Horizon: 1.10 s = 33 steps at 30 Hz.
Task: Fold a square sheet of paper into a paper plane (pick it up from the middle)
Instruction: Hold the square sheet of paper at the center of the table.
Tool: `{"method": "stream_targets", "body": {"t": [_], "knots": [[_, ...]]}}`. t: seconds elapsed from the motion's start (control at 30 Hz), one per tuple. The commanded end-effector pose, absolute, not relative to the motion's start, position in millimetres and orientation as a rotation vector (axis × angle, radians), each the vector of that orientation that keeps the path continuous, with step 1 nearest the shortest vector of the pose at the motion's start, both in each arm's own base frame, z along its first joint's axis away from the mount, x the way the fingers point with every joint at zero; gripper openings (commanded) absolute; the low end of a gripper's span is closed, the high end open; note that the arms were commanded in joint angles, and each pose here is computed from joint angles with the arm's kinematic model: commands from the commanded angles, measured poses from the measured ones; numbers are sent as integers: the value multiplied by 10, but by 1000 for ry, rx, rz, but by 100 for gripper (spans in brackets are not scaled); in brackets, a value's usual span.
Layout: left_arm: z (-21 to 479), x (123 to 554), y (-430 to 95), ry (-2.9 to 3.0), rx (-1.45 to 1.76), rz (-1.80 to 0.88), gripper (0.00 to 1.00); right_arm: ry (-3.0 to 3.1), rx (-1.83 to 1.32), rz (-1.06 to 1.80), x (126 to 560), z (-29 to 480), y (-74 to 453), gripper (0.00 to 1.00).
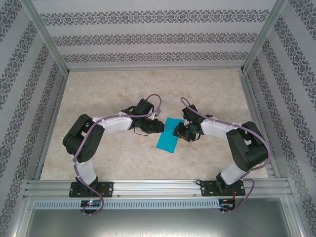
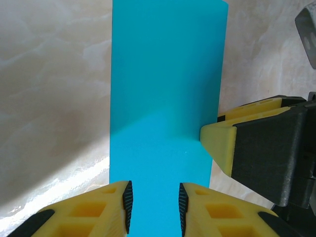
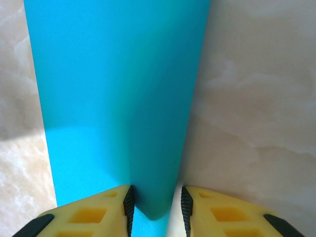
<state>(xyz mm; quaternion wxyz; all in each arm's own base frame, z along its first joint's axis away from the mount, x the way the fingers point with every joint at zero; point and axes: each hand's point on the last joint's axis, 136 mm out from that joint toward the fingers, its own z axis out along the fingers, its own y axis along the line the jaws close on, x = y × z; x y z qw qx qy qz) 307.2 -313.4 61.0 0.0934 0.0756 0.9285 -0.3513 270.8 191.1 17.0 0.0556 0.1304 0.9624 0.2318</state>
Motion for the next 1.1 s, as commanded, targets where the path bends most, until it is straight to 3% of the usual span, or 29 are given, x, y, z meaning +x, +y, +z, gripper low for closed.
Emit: {"method": "stream_targets", "body": {"t": [0.0, 1.07], "knots": [[614, 3102, -3159, 2742, 216, -1069, 34, 2957, 380, 642, 2679, 45, 1907, 35], [610, 3208, -3391, 2723, 242, -1116, 27, 2973, 385, 623, 2639, -6, 1878, 34]]}}
